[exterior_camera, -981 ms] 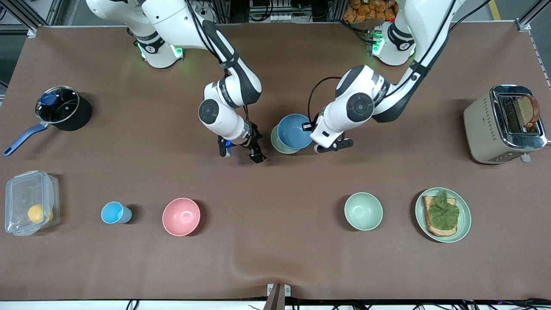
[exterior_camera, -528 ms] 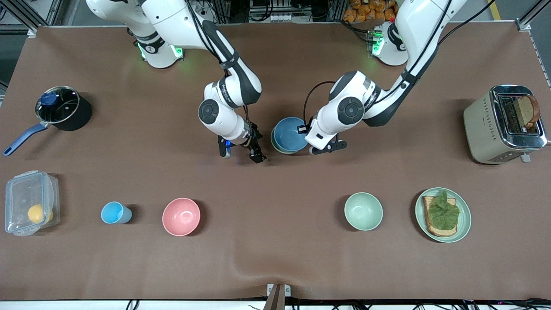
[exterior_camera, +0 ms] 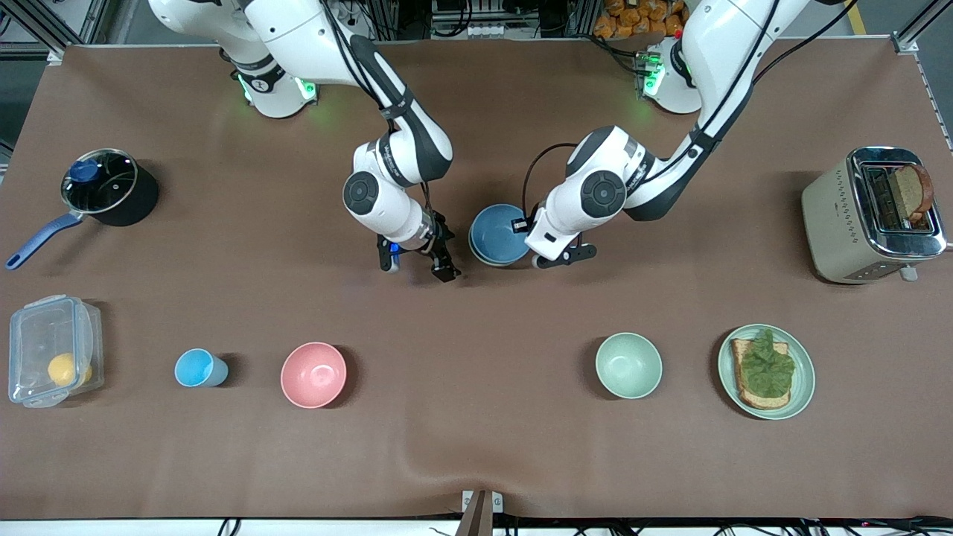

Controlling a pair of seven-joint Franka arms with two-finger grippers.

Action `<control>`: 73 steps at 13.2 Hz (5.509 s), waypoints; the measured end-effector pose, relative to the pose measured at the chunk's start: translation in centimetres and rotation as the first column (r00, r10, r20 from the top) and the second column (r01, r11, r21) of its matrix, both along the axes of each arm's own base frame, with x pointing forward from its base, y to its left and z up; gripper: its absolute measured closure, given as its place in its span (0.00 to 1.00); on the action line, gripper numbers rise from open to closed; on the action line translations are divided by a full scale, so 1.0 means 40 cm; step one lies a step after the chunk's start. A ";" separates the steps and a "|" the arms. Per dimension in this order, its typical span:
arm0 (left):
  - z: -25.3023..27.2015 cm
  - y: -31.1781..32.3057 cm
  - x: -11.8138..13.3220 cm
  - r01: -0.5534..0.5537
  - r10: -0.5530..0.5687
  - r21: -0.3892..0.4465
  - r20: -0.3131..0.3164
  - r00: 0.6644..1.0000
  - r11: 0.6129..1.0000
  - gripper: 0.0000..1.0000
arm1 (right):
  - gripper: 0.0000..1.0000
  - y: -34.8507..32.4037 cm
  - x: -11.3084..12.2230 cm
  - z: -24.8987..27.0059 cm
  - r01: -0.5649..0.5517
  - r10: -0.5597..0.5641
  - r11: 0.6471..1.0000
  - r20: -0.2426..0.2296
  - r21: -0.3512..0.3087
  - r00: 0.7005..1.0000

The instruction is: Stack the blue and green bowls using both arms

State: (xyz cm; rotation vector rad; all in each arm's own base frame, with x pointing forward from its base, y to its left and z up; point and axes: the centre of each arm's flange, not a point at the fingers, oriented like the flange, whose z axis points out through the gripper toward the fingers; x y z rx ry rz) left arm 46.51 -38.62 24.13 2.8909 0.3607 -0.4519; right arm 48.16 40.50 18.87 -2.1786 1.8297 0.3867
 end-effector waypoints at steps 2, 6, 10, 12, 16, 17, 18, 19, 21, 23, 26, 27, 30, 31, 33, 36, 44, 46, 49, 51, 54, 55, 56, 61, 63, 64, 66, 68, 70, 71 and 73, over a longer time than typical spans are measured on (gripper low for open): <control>-0.004 -0.013 -0.009 0.003 -0.003 -0.001 -0.001 1.000 1.000 0.95 | 0.00 0.000 0.000 0.000 0.000 0.000 1.000 0.000 0.000 1.000; -0.013 -0.016 -0.012 0.000 0.000 0.000 -0.006 1.000 1.000 0.95 | 0.00 0.000 0.000 -0.001 0.000 0.000 1.000 -0.001 0.000 1.000; -0.020 -0.011 -0.009 -0.004 0.004 0.002 -0.009 1.000 1.000 0.92 | 0.00 0.000 -0.001 -0.001 -0.001 0.001 1.000 -0.002 0.000 1.000; -0.020 -0.011 -0.008 -0.004 0.004 0.001 -0.009 1.000 1.000 0.88 | 0.00 0.001 -0.002 -0.001 -0.002 0.002 1.000 -0.004 0.000 1.000; -0.012 -0.008 0.007 -0.013 0.013 -0.004 0.002 1.000 1.000 0.49 | 0.00 0.002 -0.006 -0.004 -0.007 0.007 1.000 -0.018 -0.001 1.000; -0.001 -0.009 0.019 -0.019 0.019 -0.011 0.011 1.000 1.000 0.41 | 0.00 0.003 -0.006 -0.003 -0.010 0.010 1.000 -0.024 0.000 1.000; 0.020 -0.009 0.036 -0.026 0.026 -0.020 0.026 0.999 0.999 0.30 | 0.00 0.004 -0.007 -0.001 -0.013 0.013 1.000 -0.030 0.001 0.999; 0.054 -0.008 0.056 -0.031 0.032 -0.026 0.043 0.999 0.999 0.19 | 0.00 0.003 -0.007 0.003 -0.021 0.021 1.000 -0.038 0.002 0.999; 0.167 0.020 0.109 -0.037 0.038 -0.015 0.069 0.997 0.999 0.00 | 0.00 -0.022 0.004 0.021 -0.082 0.082 0.997 -0.064 0.004 0.995; 0.321 0.096 0.172 -0.030 0.023 0.054 0.118 0.993 0.998 0.00 | 0.00 -0.101 0.043 0.066 -0.129 0.129 0.992 -0.127 0.012 0.983; 0.497 0.185 0.211 -0.044 0.018 0.138 0.182 0.983 0.989 0.00 | 0.00 -0.231 0.089 0.158 -0.202 0.192 0.979 -0.200 -0.031 0.961; 0.538 0.212 0.221 -0.062 0.031 0.146 0.200 0.979 0.987 0.00 | 0.00 -0.273 0.098 0.188 -0.227 0.210 0.973 -0.222 -0.053 0.952; 0.642 0.302 0.248 -0.134 0.092 0.146 0.263 0.960 0.980 0.00 | 0.00 -0.373 0.114 0.249 -0.301 0.277 0.952 -0.257 -0.059 0.926; 0.675 0.327 0.249 -0.153 0.107 0.150 0.278 0.955 0.977 0.00 | 0.00 -0.410 0.122 0.258 -0.322 0.299 0.946 -0.264 -0.047 0.917; 0.742 0.365 0.245 -0.179 0.126 0.163 0.289 0.949 0.970 0.00 | 0.00 -0.484 0.137 0.275 -0.356 0.336 0.934 -0.271 -0.028 0.902; 0.824 0.402 0.249 -0.205 0.149 0.163 0.304 0.941 0.965 0.00 | 0.00 -0.566 0.151 0.313 -0.401 0.382 0.916 -0.269 -0.018 0.884; 0.891 0.577 0.285 -0.113 0.045 0.184 0.341 0.939 0.976 0.00 | 0.00 -0.756 0.195 0.433 -0.534 0.516 0.845 -0.251 -0.006 0.819; 0.907 0.624 0.279 -0.080 0.010 0.199 0.332 0.943 0.977 0.00 | 0.00 -0.779 0.206 0.447 -0.549 0.525 0.835 -0.252 -0.031 0.813; 0.927 0.656 0.270 -0.047 -0.026 0.209 0.333 0.943 0.977 0.00 | 0.00 -0.879 0.241 0.477 -0.587 0.574 0.810 -0.202 -0.005 0.794; 0.927 0.654 0.269 -0.043 -0.029 0.210 0.332 0.943 0.977 0.00 | 0.00 -0.970 0.268 0.511 -0.611 0.597 0.791 -0.186 -0.024 0.780; 0.935 0.666 0.263 -0.047 -0.024 0.216 0.313 0.949 0.975 0.00 | 0.00 -1.051 0.292 0.588 -0.658 0.642 0.747 -0.161 -0.088 0.750; 0.946 0.672 0.259 -0.042 -0.027 0.218 0.307 0.951 0.975 0.00 | 0.00 -1.058 0.292 0.624 -0.673 0.661 0.733 -0.133 -0.099 0.739; 0.954 0.682 0.256 -0.016 -0.053 0.222 0.300 0.953 0.975 0.00 | 0.00 -1.070 0.286 0.661 -0.691 0.684 0.715 -0.099 -0.106 0.723; 0.969 0.759 0.252 0.124 -0.184 0.232 0.261 0.948 0.965 0.00 | 0.00 -1.128 0.239 0.840 -0.780 0.797 0.601 0.051 -0.176 0.602; 0.967 0.759 0.249 0.133 -0.191 0.232 0.250 0.949 0.964 0.00 | 0.00 -1.143 0.222 0.900 -0.804 0.835 0.549 0.100 -0.226 0.542; 0.967 0.759 0.248 0.134 -0.192 0.232 0.249 0.949 0.964 0.00 | 0.00 -1.151 0.212 0.928 -0.816 0.853 0.521 0.118 -0.250 0.508; 0.967 0.758 0.248 0.136 -0.194 0.232 0.247 0.950 0.963 0.00 | 0.00 -1.148 0.197 0.975 -0.822 0.872 0.488 0.142 -0.293 0.468; 0.970 0.757 0.245 0.137 -0.195 0.232 0.246 0.949 0.963 0.00 | 0.00 -1.129 0.190 1.005 -0.817 0.879 0.476 0.157 -0.326 0.449; 0.975 0.755 0.238 0.139 -0.197 0.233 0.244 0.950 0.962 0.00 | 0.00 -1.106 0.177 1.049 -0.815 0.892 0.451 0.172 -0.363 0.417; 0.978 0.753 0.231 0.141 -0.198 0.234 0.242 0.950 0.962 0.00 | 0.00 -1.082 0.164 1.082 -0.814 0.900 0.436 0.181 -0.383 0.397; 0.982 0.752 0.219 0.143 -0.200 0.235 0.240 0.950 0.961 0.00 | 0.00 -1.048 0.137 1.136 -0.815 0.910 0.414 0.188 -0.405 0.369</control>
